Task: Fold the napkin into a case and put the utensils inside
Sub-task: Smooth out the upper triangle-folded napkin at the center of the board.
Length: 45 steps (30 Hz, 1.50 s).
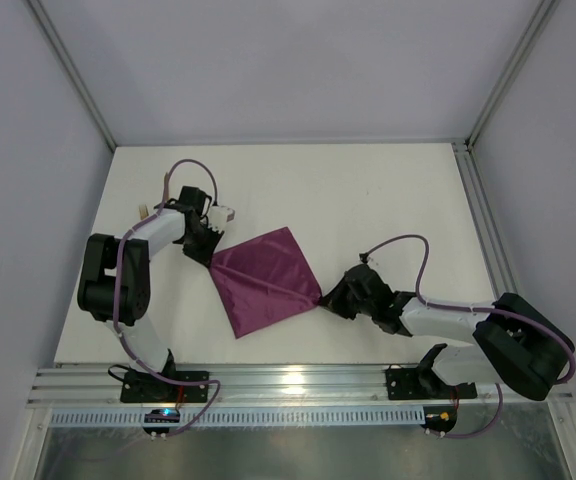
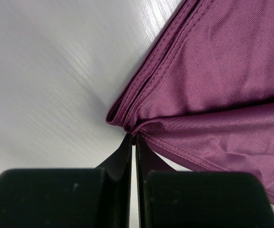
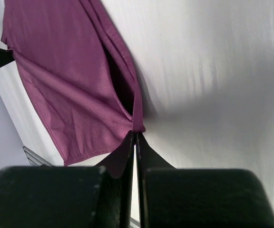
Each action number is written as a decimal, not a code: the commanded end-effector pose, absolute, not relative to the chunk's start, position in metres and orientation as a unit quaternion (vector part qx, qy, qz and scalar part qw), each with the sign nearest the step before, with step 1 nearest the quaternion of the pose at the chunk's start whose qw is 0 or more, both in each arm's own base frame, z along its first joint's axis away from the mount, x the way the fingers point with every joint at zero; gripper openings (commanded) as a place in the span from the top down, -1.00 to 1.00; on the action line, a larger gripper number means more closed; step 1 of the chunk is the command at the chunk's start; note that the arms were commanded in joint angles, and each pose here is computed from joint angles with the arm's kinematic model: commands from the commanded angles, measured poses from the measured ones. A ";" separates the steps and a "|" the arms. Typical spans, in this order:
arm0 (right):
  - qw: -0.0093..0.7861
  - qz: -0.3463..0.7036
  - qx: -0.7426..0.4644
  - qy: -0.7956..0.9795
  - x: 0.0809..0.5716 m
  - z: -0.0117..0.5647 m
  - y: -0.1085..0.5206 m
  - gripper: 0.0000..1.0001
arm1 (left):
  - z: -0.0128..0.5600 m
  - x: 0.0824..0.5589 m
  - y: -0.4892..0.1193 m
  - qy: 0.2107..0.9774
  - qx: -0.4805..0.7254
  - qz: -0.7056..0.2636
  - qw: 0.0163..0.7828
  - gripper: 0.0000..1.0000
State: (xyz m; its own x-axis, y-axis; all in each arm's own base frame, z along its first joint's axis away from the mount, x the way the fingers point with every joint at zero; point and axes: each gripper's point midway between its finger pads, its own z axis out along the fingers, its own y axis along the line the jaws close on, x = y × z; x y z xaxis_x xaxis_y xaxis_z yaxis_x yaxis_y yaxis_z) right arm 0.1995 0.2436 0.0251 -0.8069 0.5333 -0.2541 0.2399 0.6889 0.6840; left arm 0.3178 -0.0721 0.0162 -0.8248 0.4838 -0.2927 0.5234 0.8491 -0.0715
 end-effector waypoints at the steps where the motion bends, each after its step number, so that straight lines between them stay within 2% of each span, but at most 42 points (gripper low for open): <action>1: 0.282 0.350 0.178 0.875 0.220 0.041 0.245 0.93 | 0.006 0.321 -0.064 0.951 0.274 -0.051 0.134 1.00; 3: 0.286 0.354 0.179 0.873 0.219 0.037 0.240 0.90 | 0.004 0.321 -0.061 0.951 0.274 -0.042 0.134 1.00; 7: 0.279 0.346 0.196 0.874 0.218 0.029 0.232 0.68 | 0.002 0.321 -0.060 0.952 0.275 -0.039 0.131 1.00; 10: 0.277 0.333 0.192 0.881 0.220 0.026 0.231 0.61 | 0.002 0.321 -0.060 0.951 0.275 -0.039 0.132 1.00; 19: 0.299 0.292 0.174 0.891 0.230 0.028 0.217 0.64 | 0.003 0.321 -0.062 0.951 0.276 -0.043 0.132 1.00; 24: 0.312 0.313 0.123 0.889 0.236 0.047 0.230 0.68 | 0.006 0.320 -0.063 0.950 0.279 -0.047 0.133 1.00; 31: 0.344 0.269 0.057 0.898 0.248 0.076 0.228 0.43 | 0.024 0.325 -0.061 0.946 0.281 -0.037 0.155 0.83; 34: 0.375 0.242 -0.011 0.895 0.243 0.095 0.245 0.28 | 0.027 0.326 -0.059 0.945 0.285 -0.032 0.157 0.73; 38: 0.393 0.268 -0.161 0.865 0.216 0.124 0.320 0.11 | 0.033 0.325 -0.056 0.945 0.284 -0.025 0.158 0.63; 40: 0.370 0.256 -0.219 0.866 0.207 0.107 0.348 0.05 | 0.035 0.324 -0.055 0.945 0.283 -0.025 0.159 0.55; 41: 0.373 0.265 -0.264 0.849 0.198 0.121 0.374 0.03 | 0.038 0.325 -0.055 0.945 0.282 -0.023 0.162 0.46; 42: 0.356 0.251 -0.291 0.852 0.193 0.103 0.388 0.02 | 0.040 0.324 -0.054 0.945 0.282 -0.023 0.162 0.43; 43: 0.358 0.268 -0.313 0.838 0.189 0.117 0.410 0.01 | 0.043 0.323 -0.054 0.945 0.282 -0.023 0.163 0.40; 45: 0.342 0.260 -0.374 0.822 0.170 0.101 0.434 -0.02 | 0.047 0.321 -0.051 0.946 0.279 -0.025 0.164 0.34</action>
State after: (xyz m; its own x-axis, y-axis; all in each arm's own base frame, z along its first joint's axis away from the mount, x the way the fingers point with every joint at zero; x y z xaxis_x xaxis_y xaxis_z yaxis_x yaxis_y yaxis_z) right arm 0.1880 0.4045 0.1059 -0.6177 -0.2702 -0.7386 -0.6517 0.7015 0.2883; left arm 0.3225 -0.0568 0.0284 -0.7991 0.5233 -0.2959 0.5410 0.8406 0.0254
